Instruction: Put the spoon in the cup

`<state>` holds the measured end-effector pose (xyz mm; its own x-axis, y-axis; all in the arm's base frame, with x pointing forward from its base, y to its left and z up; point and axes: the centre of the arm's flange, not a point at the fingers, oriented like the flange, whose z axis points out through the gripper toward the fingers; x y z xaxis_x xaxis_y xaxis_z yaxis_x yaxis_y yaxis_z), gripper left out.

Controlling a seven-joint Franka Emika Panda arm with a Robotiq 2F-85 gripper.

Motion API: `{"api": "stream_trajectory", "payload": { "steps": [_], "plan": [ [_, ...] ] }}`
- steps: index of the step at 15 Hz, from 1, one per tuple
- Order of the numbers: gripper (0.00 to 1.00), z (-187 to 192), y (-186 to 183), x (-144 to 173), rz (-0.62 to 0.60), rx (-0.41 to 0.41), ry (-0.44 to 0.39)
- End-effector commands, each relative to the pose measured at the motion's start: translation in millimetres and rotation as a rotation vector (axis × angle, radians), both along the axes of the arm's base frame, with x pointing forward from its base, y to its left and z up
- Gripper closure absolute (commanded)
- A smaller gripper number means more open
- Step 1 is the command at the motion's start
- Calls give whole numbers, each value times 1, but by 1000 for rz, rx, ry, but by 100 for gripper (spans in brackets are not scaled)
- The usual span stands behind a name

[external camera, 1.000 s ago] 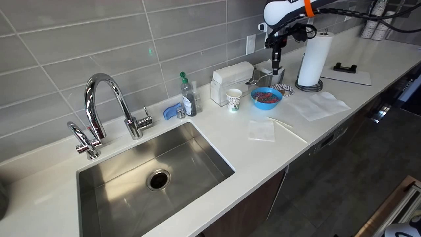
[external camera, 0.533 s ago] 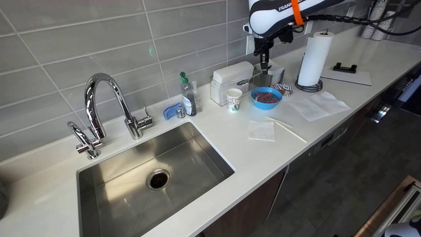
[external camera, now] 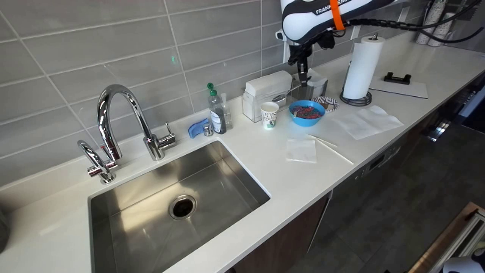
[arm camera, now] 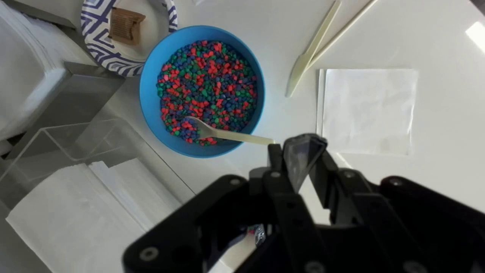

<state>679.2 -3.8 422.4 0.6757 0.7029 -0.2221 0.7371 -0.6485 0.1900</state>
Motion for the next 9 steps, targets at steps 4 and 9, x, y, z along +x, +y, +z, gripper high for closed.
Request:
{"api": "stream_trajectory", "payload": {
  "steps": [4, 9],
  "plan": [
    [94, -1, 33, 30, 93, -108, 150],
    [94, -12, 38, 43, 122, -201, 216]
  ]
}}
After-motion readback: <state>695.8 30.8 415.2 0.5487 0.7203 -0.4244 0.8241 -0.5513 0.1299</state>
